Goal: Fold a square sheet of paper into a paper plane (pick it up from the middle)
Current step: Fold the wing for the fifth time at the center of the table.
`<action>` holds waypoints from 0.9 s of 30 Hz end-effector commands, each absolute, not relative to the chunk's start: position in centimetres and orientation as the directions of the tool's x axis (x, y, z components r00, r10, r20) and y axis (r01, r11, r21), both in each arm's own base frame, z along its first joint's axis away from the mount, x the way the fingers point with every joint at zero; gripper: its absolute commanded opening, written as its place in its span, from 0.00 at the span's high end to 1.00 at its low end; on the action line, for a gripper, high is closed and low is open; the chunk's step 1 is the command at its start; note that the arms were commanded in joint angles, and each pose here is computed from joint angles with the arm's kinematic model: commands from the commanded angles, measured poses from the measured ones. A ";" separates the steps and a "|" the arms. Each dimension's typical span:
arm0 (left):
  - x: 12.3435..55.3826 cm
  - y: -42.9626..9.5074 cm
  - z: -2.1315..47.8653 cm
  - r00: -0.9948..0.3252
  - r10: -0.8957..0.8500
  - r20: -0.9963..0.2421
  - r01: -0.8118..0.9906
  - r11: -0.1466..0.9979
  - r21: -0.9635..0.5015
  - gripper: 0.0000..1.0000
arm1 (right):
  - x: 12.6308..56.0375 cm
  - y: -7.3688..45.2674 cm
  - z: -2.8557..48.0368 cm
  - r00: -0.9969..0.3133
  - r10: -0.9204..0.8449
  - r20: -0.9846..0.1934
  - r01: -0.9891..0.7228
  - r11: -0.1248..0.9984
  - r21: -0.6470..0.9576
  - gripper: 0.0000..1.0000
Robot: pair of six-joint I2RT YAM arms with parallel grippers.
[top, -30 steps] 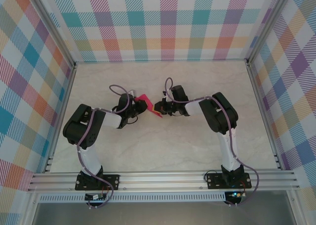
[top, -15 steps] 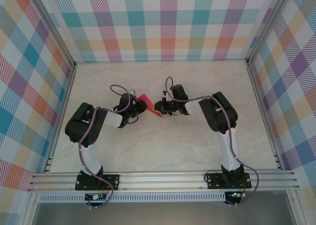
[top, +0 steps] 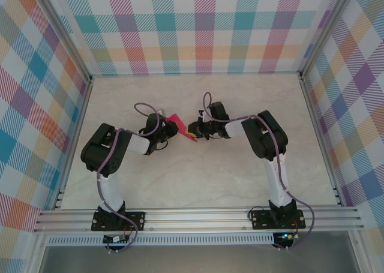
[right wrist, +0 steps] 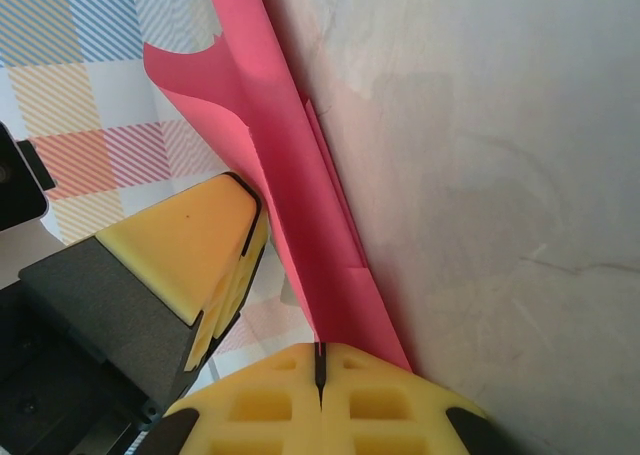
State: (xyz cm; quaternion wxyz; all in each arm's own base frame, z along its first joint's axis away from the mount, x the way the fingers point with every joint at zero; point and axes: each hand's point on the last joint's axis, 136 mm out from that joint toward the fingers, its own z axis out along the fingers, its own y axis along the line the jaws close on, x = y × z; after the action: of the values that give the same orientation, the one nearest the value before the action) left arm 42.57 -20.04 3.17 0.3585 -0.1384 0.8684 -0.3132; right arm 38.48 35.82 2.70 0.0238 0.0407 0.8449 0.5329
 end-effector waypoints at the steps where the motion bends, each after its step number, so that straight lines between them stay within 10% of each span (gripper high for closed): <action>1: 43.3 -19.5 2.6 -0.692 -0.466 -0.551 -0.035 0.784 -0.619 0.89 | 38.7 34.4 -0.5 -0.985 0.146 0.095 0.154 0.474 0.867 1.00; 9: 42.9 -18.7 1.0 -0.714 -0.481 -0.509 -0.121 0.800 -0.587 0.92 | 39.4 34.7 1.2 -0.991 0.125 0.049 0.102 0.469 0.877 0.95; 16: 42.6 -18.2 0.3 -0.730 -0.494 -0.472 -0.184 0.807 -0.561 0.93 | 39.0 34.6 5.0 -0.988 0.017 -0.150 -0.124 0.477 0.870 0.69; 27: 42.5 -18.0 -0.2 -0.742 -0.513 -0.431 -0.242 0.805 -0.541 0.93 | 36.9 33.9 6.3 -0.895 -0.168 -0.413 -0.438 0.515 0.737 0.67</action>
State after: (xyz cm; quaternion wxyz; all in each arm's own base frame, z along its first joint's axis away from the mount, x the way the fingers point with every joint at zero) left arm 43.44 -19.48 2.55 0.3210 -0.1849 0.8862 -0.2783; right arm 38.07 34.02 5.86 0.1243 -0.1173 0.8617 0.4778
